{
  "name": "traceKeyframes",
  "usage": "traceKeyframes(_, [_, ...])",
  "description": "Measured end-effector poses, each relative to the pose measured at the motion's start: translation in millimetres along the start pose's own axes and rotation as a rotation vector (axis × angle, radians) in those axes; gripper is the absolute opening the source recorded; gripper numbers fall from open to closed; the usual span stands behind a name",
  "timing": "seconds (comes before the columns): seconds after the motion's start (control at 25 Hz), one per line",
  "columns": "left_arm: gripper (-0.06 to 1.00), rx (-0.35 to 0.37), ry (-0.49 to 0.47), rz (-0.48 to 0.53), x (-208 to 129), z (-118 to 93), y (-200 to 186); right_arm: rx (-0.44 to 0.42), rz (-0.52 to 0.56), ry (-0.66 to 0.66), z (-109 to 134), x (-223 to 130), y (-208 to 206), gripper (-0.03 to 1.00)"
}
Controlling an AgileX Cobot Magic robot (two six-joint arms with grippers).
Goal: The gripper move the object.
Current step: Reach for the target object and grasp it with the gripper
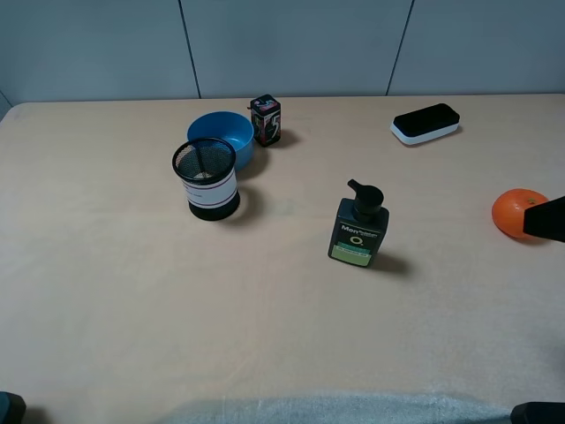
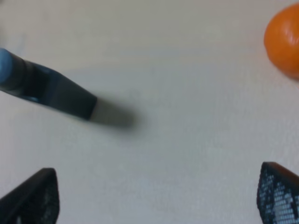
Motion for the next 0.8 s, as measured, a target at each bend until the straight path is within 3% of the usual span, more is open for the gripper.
traceKeyframes(0.52, [0.75,0.000,0.000,0.001,0,0,0,-0.015,0.147,-0.077,21,78,31,0.64])
traceKeyframes(0.8, [0.75,0.000,0.000,0.000,0,0,0,0.037,0.263,-0.251,29,88,62,0.64])
Point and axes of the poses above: a point on each arm's last joint axis where the gripper is mounted, y pointing out along that axis toward the gripper, z along the wrist's bending axis when the last joint is at zero, x = y × z, the point moved 2 cm from there along y, pointing out along that axis toward the gripper, and after that the axes turned 13 degrees about y, right-handed, at the moved point
